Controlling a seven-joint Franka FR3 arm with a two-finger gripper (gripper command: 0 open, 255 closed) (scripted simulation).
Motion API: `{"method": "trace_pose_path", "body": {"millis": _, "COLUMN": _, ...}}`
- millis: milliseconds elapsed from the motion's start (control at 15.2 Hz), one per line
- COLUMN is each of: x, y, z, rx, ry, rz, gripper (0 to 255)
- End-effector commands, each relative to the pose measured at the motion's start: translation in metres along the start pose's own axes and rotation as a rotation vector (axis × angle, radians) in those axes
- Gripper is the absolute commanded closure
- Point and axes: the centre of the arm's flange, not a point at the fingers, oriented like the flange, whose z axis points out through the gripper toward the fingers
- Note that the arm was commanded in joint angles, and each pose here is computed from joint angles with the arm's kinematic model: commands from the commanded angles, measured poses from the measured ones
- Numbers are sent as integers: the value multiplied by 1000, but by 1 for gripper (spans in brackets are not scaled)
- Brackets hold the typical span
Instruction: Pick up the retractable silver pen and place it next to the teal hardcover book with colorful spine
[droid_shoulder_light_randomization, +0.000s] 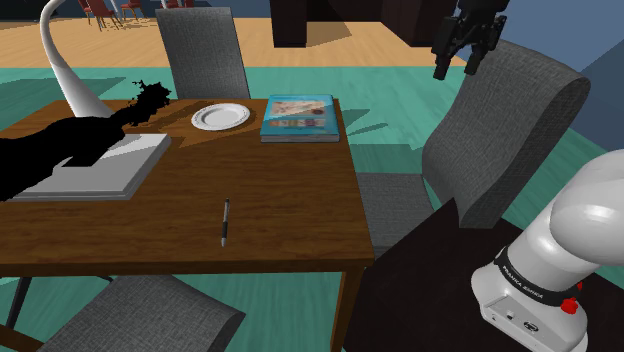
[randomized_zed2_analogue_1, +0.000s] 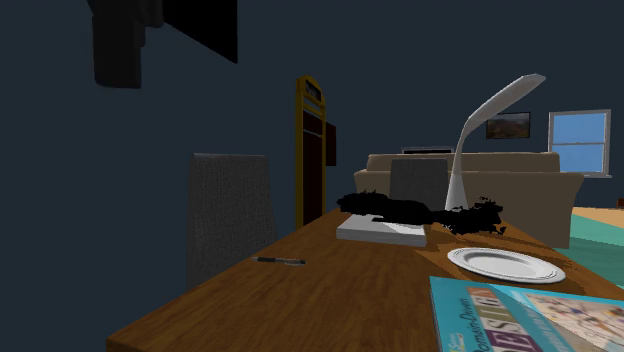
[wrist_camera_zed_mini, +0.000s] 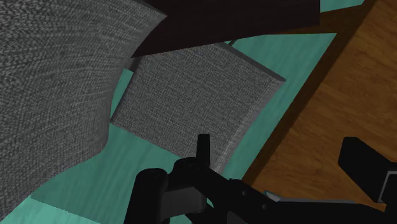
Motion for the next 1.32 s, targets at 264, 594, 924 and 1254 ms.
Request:
{"method": "trace_pose_path", "body": {"millis": 264, "x": 2, "y": -51, "z": 20, "rx": -12, "ry": 1, "rz": 28, "gripper": 0}}
{"method": "trace_pose_path", "body": {"millis": 594, "x": 6, "y": -113, "z": 47, "rx": -27, "ry": 3, "rz": 63, "gripper": 0}}
{"method": "trace_pose_path", "body": {"millis": 924, "x": 13, "y": -175, "z": 74, "rx": -42, "ry": 5, "rz": 97, "gripper": 0}}
{"method": "trace_pose_path", "body": {"millis": 1254, "x": 21, "y": -237, "z": 102, "rx": -57, "ry": 6, "rz": 132, "gripper": 0}}
